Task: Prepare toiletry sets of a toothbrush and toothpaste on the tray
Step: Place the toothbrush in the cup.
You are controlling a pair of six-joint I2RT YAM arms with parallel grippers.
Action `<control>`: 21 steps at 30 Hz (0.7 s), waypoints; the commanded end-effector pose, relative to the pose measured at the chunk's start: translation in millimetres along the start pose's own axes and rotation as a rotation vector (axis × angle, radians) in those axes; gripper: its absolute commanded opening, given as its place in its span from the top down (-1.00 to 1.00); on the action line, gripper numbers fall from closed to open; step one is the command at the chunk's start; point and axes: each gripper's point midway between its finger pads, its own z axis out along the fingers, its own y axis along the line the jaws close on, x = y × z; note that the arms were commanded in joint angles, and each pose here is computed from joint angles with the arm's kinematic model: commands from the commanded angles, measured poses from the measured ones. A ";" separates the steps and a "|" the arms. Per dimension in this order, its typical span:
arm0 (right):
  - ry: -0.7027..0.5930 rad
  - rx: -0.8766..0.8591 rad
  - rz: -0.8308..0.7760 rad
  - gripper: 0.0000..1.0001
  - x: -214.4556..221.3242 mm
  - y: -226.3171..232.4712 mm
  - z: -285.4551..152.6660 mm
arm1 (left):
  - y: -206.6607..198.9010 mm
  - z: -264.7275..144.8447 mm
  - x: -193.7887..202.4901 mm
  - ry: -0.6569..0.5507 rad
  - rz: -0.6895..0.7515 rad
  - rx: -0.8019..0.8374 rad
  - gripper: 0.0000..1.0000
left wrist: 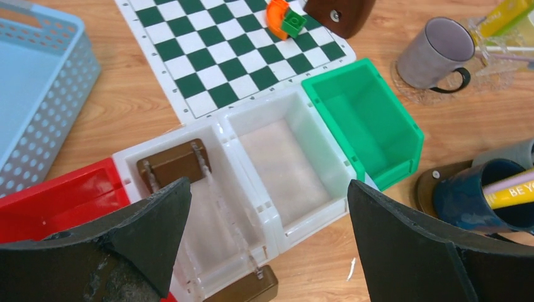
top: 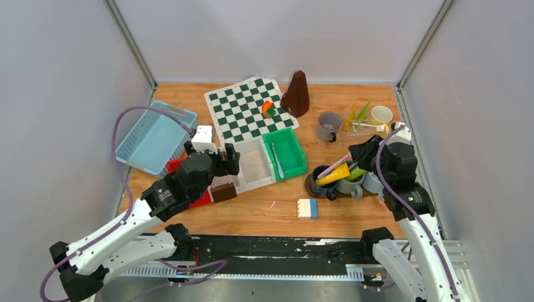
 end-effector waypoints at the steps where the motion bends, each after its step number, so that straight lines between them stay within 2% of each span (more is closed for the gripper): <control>1: 0.025 -0.078 0.028 1.00 6.9 13.9 11.5 | 26.6 -10.9 1.9 -0.023 -0.043 -0.093 -1.00; 5: 0.080 -0.108 0.049 0.99 23.1 16.1 20.4 | 34.4 -14.6 7.8 -0.018 -0.045 -0.111 -1.00; 7: 0.097 -0.120 0.061 0.92 29.2 16.7 23.0 | 35.4 -15.1 8.6 -0.018 -0.047 -0.114 -1.00; 15: 0.102 -0.119 0.077 0.18 34.8 14.3 20.9 | 32.5 -11.0 7.9 -0.015 -0.036 -0.114 -1.00; 18: 0.056 -0.106 0.064 -0.03 24.6 12.7 13.5 | 28.6 -6.3 4.7 -0.011 -0.039 -0.114 -1.00; 21: 0.001 -0.087 0.041 -0.11 11.6 10.2 3.9 | 25.0 0.9 2.6 0.005 -0.047 -0.110 -1.00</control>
